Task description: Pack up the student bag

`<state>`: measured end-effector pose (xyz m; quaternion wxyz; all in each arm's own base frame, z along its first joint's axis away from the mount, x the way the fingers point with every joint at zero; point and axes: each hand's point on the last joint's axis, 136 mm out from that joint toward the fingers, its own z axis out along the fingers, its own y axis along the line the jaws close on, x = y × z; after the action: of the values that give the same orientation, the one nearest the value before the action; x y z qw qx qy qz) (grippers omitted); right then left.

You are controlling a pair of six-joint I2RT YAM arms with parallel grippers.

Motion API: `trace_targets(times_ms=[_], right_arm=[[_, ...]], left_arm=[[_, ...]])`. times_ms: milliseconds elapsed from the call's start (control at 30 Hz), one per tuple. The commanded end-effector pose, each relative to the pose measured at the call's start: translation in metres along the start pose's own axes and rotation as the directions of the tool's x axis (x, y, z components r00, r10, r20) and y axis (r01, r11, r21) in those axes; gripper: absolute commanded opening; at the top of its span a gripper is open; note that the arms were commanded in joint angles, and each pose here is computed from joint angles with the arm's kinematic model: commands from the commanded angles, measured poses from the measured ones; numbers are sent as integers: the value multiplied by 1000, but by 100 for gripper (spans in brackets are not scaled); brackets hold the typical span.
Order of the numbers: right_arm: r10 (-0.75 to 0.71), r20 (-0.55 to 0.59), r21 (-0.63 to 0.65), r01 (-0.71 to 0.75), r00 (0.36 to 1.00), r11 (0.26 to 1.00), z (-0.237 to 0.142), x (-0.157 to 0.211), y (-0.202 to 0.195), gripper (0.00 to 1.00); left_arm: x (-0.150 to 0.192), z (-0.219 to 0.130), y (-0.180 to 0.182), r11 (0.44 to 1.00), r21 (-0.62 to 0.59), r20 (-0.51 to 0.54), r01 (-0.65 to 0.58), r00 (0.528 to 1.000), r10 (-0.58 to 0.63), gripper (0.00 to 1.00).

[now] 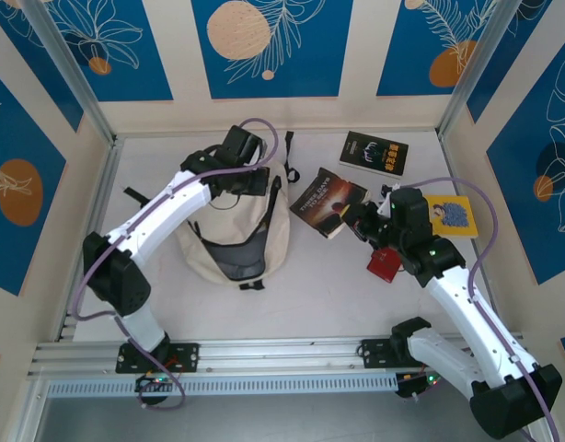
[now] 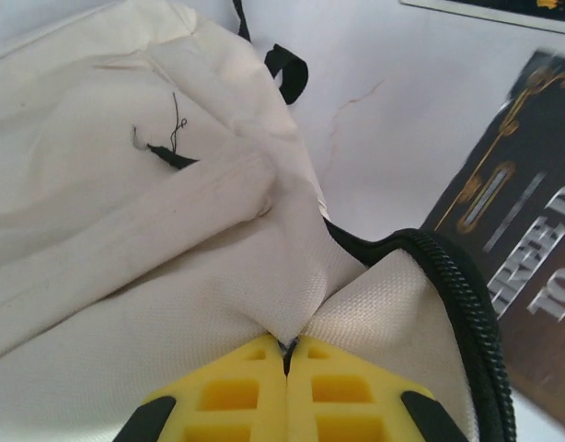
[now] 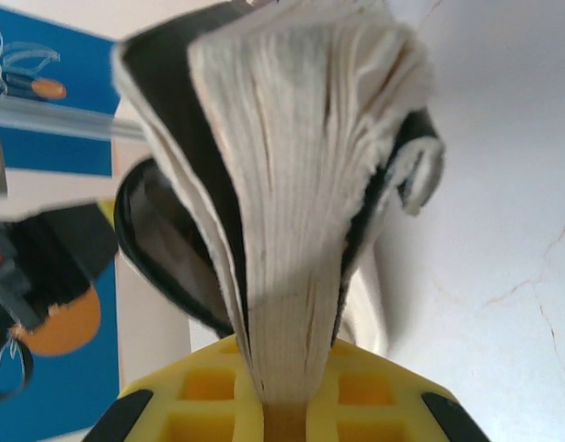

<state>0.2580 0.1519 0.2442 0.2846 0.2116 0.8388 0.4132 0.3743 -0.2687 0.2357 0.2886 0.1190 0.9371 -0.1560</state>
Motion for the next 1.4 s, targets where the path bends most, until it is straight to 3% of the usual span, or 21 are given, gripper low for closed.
trace_targets(times_ms=[0,233,600,1033,1167,1367], right_arm=[[-128,-68,-141,117,989,983,-20,15,33,0],[-189,-192,-214,147,963,966,-12,46,34,0],[-180,-280,-277,100,943,956,29,61,45,0],[-44,-137,-301,1,990,953,92,31,76,0],[-12,-94,-215,-9,996,977,116,37,61,0],[134,-71,-74,-140,988,987,159,48,26,0]], left_arm=[[-21,1,-29,994,112,-3,14,1000,-14,0],[-34,7,-45,986,166,-21,17,1000,-14,0],[-25,3,-50,978,208,-48,5,999,5,0],[-35,-13,-58,969,246,-11,-15,1000,18,0],[-35,-16,-59,967,253,-8,-19,1000,22,0],[-35,-19,-65,957,291,1,-9,1000,9,0]])
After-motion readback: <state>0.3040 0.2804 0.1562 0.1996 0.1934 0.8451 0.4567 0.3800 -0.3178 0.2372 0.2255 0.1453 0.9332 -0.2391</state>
